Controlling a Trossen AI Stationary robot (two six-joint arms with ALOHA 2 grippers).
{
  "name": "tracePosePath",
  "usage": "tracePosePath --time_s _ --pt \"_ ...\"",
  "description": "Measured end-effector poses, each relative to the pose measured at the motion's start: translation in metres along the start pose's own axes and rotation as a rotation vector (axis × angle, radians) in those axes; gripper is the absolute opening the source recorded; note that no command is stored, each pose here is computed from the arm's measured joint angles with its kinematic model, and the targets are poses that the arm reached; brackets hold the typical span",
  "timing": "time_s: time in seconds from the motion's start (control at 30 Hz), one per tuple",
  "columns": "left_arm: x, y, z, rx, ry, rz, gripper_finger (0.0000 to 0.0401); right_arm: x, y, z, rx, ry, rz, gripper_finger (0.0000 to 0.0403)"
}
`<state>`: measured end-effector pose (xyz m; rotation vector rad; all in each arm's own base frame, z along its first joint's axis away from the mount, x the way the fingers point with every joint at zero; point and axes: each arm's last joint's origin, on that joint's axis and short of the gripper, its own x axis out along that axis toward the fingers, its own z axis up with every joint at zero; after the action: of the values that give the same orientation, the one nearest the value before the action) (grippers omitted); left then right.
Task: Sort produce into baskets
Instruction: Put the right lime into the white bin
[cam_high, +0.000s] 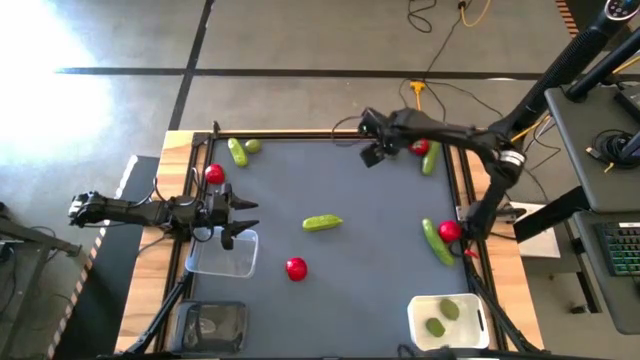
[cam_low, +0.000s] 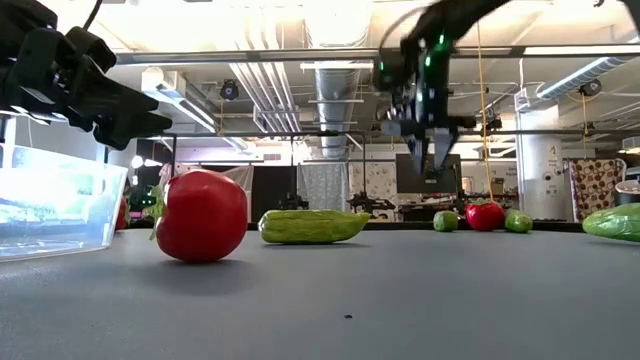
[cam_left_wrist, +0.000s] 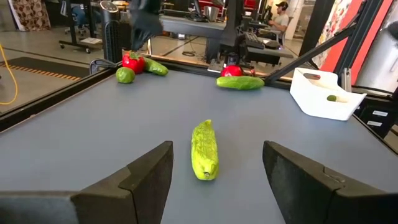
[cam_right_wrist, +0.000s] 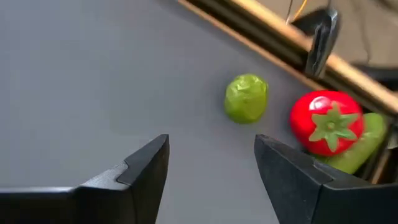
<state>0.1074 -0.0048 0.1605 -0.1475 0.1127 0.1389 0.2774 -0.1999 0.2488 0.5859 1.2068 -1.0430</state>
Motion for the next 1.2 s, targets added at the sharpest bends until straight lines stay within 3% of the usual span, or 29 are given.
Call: tracePosePath --time_s 0.2,0.37,0.5,0.93,1.2 --pt "0.0 0.0 0.0 0.0 0.0 0.0 0.0231 0.047 -0.037 0.033 0.161 0.149 0.131 0.0286" --pt "0.0 0.0 0.0 0.0 0.0 0.0 0.0231 0.072 -0.053 0.041 0.214 0.226 0.094 0.0326" --pt "0.0 0.0 0.0 0.0 0.0 0.0 0.0231 0.084 -0.067 0.043 0.271 0.266 0.066 0.0331" --pt "0.0 0.0 0.0 0.0 0.0 0.0 0.0231 0.123 -0.074 0.042 0.305 0.383 0.094 0.027" --pt "0.0 0.0 0.0 0.0 0.0 0.0 0.0231 0.104 -0.073 0.044 0.246 0.331 0.11 0.0198"
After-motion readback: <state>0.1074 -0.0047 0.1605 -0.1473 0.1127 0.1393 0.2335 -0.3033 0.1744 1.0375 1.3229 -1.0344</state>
